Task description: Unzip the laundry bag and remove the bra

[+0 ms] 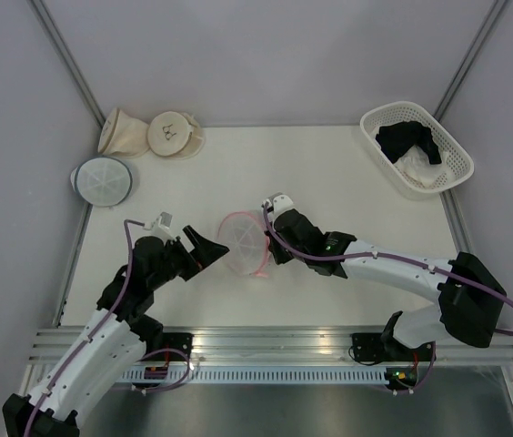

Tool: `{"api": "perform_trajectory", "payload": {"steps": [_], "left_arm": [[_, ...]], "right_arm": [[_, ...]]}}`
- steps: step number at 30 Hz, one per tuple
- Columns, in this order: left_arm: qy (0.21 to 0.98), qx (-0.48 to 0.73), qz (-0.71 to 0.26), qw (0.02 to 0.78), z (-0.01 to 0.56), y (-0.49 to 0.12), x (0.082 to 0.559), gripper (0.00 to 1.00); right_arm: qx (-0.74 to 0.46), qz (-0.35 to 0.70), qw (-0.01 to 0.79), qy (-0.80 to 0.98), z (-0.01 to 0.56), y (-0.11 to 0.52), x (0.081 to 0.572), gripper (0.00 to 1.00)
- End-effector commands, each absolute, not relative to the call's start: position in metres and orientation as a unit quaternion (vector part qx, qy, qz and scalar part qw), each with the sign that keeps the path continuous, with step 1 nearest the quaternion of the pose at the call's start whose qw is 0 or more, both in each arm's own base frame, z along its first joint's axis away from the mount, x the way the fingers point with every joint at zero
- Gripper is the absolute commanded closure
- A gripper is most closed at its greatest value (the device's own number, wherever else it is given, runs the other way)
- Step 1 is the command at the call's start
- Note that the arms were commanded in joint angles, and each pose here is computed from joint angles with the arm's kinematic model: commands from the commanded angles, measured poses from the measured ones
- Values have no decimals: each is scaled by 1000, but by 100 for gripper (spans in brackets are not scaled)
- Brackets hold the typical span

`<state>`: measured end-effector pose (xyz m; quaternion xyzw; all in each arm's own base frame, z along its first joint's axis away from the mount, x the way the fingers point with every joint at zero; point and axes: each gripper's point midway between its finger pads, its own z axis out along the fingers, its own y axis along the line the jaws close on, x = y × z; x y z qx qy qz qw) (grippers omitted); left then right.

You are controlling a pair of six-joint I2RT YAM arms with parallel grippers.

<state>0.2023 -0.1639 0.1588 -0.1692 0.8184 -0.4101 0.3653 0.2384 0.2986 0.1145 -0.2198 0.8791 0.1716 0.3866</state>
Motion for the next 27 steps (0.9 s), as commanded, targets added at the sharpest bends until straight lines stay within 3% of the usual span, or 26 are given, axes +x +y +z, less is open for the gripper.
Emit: {"api": "perform_trajectory", "payload": {"steps": [1, 6, 13, 21, 27], "left_arm": [[803, -208, -460, 318, 172, -181, 188, 0], [801, -230, -483, 269, 165, -202, 175, 1], [775, -283, -497, 269, 157, -215, 176, 0], [764, -321, -473, 298, 154, -210, 193, 0], [766, -325, -481, 278, 156, -221, 193, 1]], "right_arm": [[-217, 259, 382, 860, 141, 329, 227, 99], [-190, 278, 376, 863, 140, 334, 219, 100], [-86, 354, 364, 857, 142, 349, 211, 100], [-179, 459, 272, 827, 138, 399, 158, 100], [-184, 466, 274, 821, 142, 404, 148, 100]]}}
